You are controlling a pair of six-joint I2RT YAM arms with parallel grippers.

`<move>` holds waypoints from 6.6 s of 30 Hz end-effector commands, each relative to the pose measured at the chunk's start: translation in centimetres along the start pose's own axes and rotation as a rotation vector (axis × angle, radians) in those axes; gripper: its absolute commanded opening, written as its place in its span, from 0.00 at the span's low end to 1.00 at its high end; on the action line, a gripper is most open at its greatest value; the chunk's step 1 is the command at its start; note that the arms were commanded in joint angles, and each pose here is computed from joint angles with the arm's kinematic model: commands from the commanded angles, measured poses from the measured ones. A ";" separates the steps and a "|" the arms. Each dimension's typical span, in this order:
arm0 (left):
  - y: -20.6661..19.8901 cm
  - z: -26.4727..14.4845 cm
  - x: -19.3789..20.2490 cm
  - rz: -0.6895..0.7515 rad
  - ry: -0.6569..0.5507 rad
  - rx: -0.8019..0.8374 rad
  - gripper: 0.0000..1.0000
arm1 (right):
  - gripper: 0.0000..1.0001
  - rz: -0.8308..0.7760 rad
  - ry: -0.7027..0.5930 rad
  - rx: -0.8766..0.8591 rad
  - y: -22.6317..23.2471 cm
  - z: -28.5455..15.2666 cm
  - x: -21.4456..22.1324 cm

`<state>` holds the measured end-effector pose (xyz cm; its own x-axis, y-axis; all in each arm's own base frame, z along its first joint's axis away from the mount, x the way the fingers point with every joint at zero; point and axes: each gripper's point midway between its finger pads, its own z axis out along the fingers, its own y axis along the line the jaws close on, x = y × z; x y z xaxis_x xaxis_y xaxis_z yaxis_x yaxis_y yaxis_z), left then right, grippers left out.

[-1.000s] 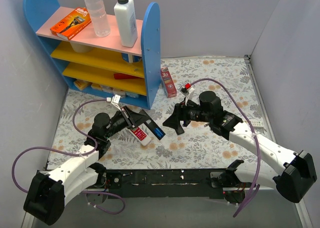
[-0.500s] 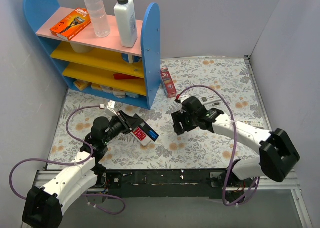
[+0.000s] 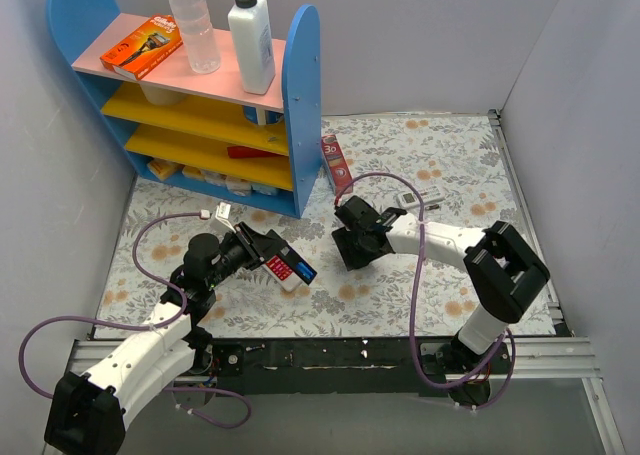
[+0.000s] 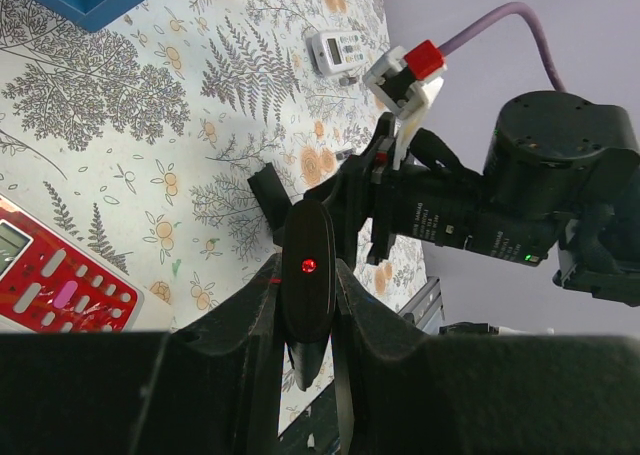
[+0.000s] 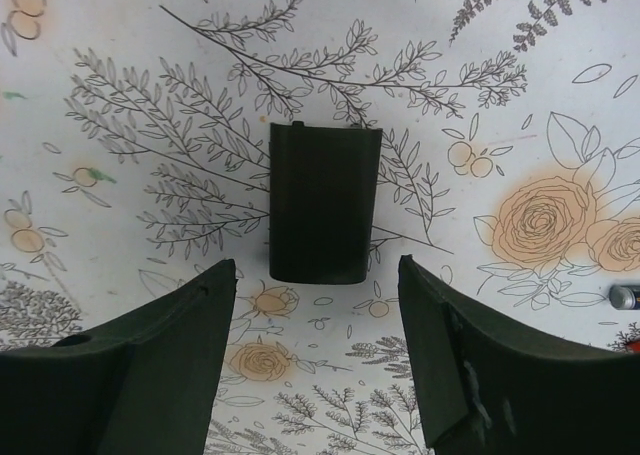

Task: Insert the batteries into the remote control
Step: Pick up the battery cover at the center of the board, then load the battery cover into the remote control.

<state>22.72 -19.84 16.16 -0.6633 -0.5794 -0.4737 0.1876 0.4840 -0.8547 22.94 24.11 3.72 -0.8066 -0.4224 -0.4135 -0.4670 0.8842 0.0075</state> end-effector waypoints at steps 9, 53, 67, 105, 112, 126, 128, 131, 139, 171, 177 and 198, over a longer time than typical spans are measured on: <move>-0.9 -0.2 -0.6 0.008 -0.026 0.026 0.00 | 0.48 0.021 0.085 0.004 0.5 2.1 1.3; -4.3 2.2 -1.9 -0.217 -0.039 0.213 0.00 | 0.20 -0.469 -0.230 -0.252 10.6 -12.9 -3.9; -6.0 1.6 -1.7 -0.192 -0.015 0.299 0.00 | 0.23 -0.509 -0.217 -0.271 10.7 -12.8 -3.5; -6.6 0.9 -1.8 -0.190 -0.014 0.315 0.00 | 0.25 -0.532 -0.240 -0.259 11.5 -12.6 -4.5; -7.4 0.7 -1.5 -0.168 0.010 0.364 0.00 | 0.28 -0.521 -0.250 -0.224 10.9 -12.5 -4.8; -8.2 0.2 -1.5 -0.156 0.017 0.396 0.00 | 0.37 -0.523 -0.279 -0.229 11.4 -12.9 -5.8; -8.1 0.3 -1.5 -0.162 0.017 0.387 0.00 | 0.38 -0.532 -0.280 -0.234 11.5 -12.9 -5.9; -7.7 0.5 -1.6 -0.180 0.009 0.355 0.00 | 0.40 -0.540 -0.278 -0.240 11.6 -13.1 -5.8; -6.1 1.0 -1.5 -0.250 0.004 0.286 0.00 | 0.47 -0.543 -0.270 -0.241 11.4 -13.3 -5.7; -5.2 0.7 -0.7 -0.273 0.014 0.276 0.00 | 0.92 -0.609 -0.388 -0.314 11.8 -18.1 -7.3; -6.0 0.6 -0.8 -0.265 0.026 0.297 0.00 | 0.95 -0.775 -0.474 -0.416 12.3 -20.9 -6.7; -9.1 0.4 0.3 -0.237 0.213 0.373 0.00 | 0.80 -1.385 -0.546 -0.600 12.5 -20.8 -1.4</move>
<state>21.45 -24.34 21.61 -0.8320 -0.5107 -0.2169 0.1928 0.1003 -0.9761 11.30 31.30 22.26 0.4366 -0.6122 -0.6592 -0.8997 -0.2983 -0.3187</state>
